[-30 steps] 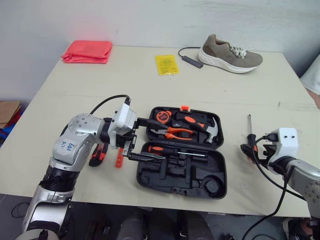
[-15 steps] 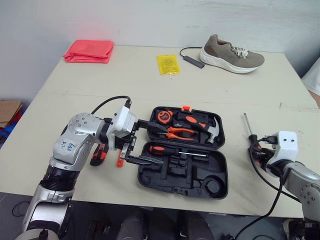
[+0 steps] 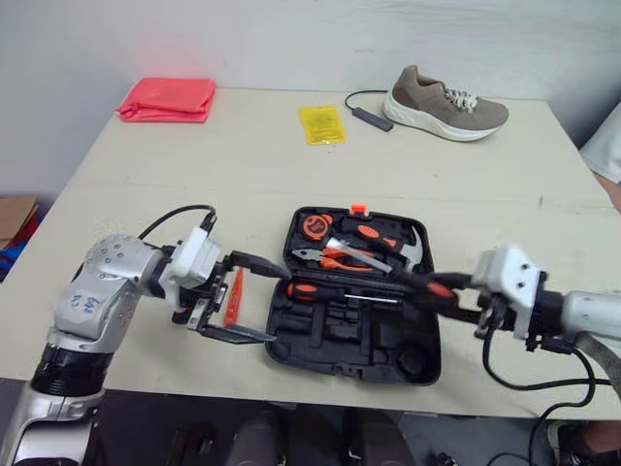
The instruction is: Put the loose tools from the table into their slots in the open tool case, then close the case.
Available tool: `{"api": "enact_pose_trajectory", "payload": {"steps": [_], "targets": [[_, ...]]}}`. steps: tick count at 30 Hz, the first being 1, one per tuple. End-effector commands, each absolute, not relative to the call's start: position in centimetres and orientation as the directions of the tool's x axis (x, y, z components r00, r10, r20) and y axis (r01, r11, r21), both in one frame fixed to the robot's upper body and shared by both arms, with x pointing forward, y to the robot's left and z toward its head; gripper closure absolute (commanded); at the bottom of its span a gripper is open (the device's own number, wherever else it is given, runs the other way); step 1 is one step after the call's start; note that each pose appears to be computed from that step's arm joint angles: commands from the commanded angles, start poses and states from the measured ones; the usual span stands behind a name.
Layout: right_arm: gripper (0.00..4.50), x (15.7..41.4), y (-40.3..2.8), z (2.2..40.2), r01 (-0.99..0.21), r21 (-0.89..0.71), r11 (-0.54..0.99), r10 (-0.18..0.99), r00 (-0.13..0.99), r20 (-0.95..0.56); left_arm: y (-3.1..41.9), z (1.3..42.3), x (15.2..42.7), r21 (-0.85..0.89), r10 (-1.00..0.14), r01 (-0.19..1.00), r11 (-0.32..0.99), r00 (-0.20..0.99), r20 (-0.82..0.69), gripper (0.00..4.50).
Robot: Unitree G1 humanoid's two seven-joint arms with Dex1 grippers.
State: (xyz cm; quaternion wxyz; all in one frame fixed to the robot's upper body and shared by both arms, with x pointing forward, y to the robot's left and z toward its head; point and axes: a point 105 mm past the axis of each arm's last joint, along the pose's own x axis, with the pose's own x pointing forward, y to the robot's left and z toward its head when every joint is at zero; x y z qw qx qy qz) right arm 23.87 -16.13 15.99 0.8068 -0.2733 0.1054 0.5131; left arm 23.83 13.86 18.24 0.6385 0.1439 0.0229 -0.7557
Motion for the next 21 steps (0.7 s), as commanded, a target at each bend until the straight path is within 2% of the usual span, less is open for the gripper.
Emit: {"api": "enact_pose_trajectory", "payload": {"steps": [1, 5, 10, 16, 21], "targets": [[3.46, 23.6, -15.0, 14.4, -0.919, -0.321, 0.230, 0.751, 0.377, -0.542, 14.7, 18.4, 23.7, 0.171, -0.955, 0.971, -0.169, -0.118, -0.270, 0.00], [3.46, 24.0, -14.4, 13.0, -0.931, -0.280, 0.236, 0.731, 0.360, -0.579, 14.6, 18.4, 24.4, 0.208, -0.962, 0.970, -0.123, -0.065, -0.266, 0.00], [3.46, 24.8, -14.7, 11.9, -0.923, -0.285, 0.258, 0.695, 0.382, -0.609, 14.5, 18.3, 24.4, 0.206, -0.964, 0.972, -0.113, -0.057, -0.260, 0.00], [3.46, 25.2, -14.2, 11.9, -0.929, -0.280, 0.242, 0.708, 0.366, -0.604, 14.3, 18.0, 24.3, 0.198, -0.963, 0.973, -0.116, -0.062, -0.262, 0.00], [3.46, 25.4, -15.6, 11.5, -0.936, -0.264, 0.232, 0.677, 0.350, -0.647, 14.0, 18.0, 24.6, 0.226, -0.963, 0.967, -0.118, -0.055, -0.264, 0.00]]}}
